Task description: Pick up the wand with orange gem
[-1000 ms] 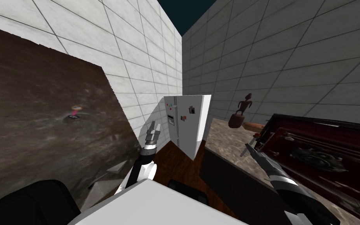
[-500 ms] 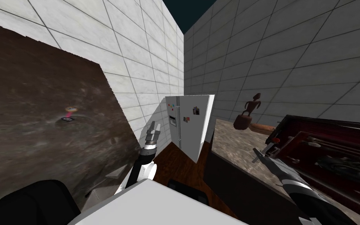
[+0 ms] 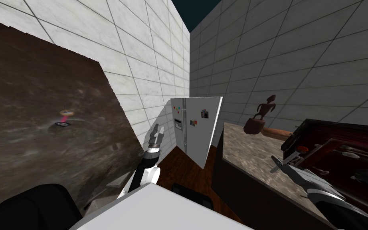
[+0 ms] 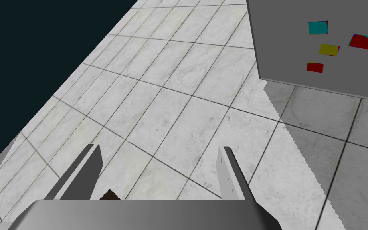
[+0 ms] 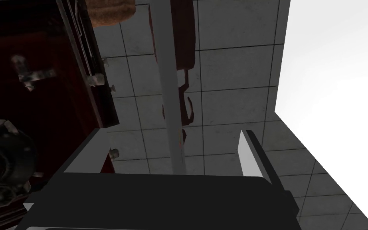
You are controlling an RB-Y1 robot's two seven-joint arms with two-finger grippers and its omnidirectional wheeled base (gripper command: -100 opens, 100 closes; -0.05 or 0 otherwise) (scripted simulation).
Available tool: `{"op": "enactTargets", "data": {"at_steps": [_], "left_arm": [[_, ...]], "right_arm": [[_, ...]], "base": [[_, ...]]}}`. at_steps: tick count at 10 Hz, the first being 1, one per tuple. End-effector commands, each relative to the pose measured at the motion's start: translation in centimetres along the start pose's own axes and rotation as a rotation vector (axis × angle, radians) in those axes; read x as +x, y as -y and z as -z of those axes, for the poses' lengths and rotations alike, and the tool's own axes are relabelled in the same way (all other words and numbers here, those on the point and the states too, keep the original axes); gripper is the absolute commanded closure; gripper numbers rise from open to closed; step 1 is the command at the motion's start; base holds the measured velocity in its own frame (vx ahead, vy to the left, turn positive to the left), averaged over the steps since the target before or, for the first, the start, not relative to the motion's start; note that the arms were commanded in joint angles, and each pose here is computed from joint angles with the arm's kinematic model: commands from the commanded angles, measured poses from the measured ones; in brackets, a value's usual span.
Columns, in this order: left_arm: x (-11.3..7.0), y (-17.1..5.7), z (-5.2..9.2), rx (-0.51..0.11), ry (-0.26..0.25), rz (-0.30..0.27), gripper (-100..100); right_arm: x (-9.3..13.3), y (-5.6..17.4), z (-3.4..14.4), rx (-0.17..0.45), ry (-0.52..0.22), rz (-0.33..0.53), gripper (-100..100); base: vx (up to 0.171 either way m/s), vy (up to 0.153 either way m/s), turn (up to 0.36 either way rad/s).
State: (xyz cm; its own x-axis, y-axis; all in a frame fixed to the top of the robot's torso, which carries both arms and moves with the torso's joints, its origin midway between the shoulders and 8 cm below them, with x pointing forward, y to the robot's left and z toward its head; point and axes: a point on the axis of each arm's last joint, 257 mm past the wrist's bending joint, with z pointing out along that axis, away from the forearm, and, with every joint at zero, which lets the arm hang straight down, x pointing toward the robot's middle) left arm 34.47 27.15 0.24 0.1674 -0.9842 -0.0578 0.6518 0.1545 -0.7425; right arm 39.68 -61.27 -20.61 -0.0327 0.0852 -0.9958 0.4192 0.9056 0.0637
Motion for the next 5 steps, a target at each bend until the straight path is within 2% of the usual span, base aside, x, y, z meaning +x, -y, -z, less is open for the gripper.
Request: {"op": "enactTargets", "data": {"at_steps": [1, 2, 3, 4, 5], "left_arm": [[0.0, 0.0, 0.0, 0.000, 0.000, 0.000, 0], [0.0, 0.0, 0.0, 0.000, 0.000, 0.000, 0], [0.0, 0.0, 0.0, 0.000, 0.000, 0.000, 0], [0.0, 0.0, 0.0, 0.000, 0.000, 0.000, 0], [0.0, 0.0, 0.0, 0.000, 0.000, 0.000, 0]], "right_arm": [[0.0, 1.3, -0.3, 0.025, -0.008, 0.036, -100], [0.1, 0.7, -0.2, 0.016, -0.005, 0.022, -100], [0.1, 0.8, -0.2, 0.019, -0.006, 0.025, 0], [0.3, -0.8, -1.6, -0.016, -0.002, 0.027, -100], [0.2, -0.9, -2.3, -0.013, 0.002, 0.017, -100]], "base": [[0.033, 0.084, -0.003], [0.011, 0.032, -0.003], [0.003, 0.007, 0.000], [-0.026, 0.012, -0.102], [-0.033, 0.017, -0.063]]}}
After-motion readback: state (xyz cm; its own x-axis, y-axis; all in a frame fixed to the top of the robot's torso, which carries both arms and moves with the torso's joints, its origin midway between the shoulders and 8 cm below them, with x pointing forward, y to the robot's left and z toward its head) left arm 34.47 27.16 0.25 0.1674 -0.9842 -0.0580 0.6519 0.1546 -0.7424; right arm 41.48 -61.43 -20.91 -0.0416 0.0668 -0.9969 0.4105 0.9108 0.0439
